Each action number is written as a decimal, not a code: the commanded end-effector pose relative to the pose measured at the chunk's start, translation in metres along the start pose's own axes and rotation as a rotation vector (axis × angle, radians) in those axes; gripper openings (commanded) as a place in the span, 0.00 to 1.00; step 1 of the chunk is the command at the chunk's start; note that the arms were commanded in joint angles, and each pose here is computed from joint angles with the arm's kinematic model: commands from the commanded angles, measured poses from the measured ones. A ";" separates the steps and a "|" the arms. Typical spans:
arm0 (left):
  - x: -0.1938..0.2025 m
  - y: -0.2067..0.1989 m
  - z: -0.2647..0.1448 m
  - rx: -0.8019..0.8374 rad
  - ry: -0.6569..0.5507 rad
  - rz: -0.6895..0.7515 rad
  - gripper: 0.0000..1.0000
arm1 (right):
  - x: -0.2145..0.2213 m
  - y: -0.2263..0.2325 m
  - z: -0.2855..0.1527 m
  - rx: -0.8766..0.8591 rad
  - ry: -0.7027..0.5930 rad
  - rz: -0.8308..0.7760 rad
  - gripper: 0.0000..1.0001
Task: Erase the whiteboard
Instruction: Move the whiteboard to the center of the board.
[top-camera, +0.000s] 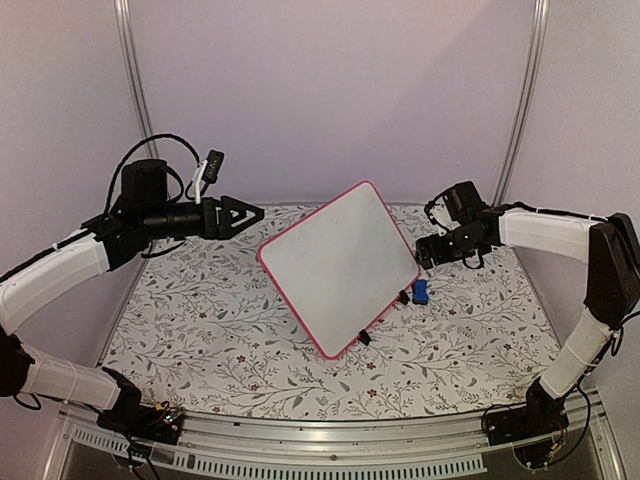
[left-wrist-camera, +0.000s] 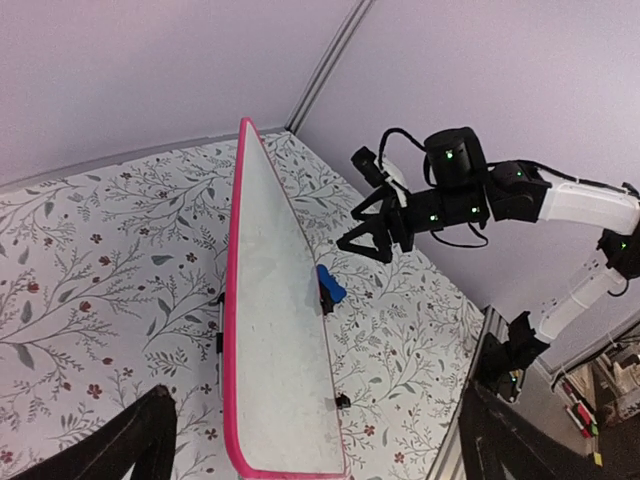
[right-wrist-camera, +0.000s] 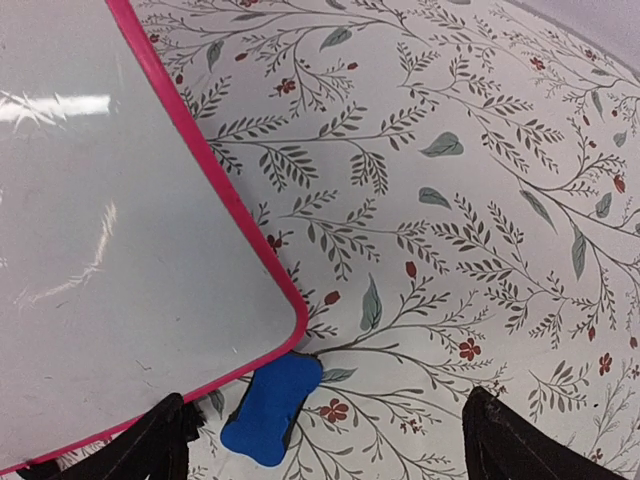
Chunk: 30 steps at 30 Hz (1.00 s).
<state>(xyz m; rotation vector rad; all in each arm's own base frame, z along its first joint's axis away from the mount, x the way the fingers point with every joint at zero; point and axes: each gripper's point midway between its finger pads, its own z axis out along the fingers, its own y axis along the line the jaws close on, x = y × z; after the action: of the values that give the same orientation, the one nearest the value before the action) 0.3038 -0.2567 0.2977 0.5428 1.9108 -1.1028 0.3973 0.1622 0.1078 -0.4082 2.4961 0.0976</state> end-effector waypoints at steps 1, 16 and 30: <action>-0.025 0.010 -0.021 -0.151 -0.116 0.042 0.99 | -0.039 0.010 -0.020 -0.056 -0.127 0.073 0.93; -0.050 0.033 -0.129 -0.674 -0.340 0.150 1.00 | -0.052 0.012 -0.051 -0.067 -0.209 0.097 0.99; -0.030 0.045 -0.169 -0.808 -0.448 0.255 1.00 | -0.069 0.021 -0.047 -0.114 -0.282 0.112 0.99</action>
<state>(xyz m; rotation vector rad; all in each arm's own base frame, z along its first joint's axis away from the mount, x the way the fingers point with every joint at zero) 0.2779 -0.0986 0.3330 0.0879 1.7132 -0.2502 0.4124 0.1810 0.1734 -0.2868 2.3010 0.2600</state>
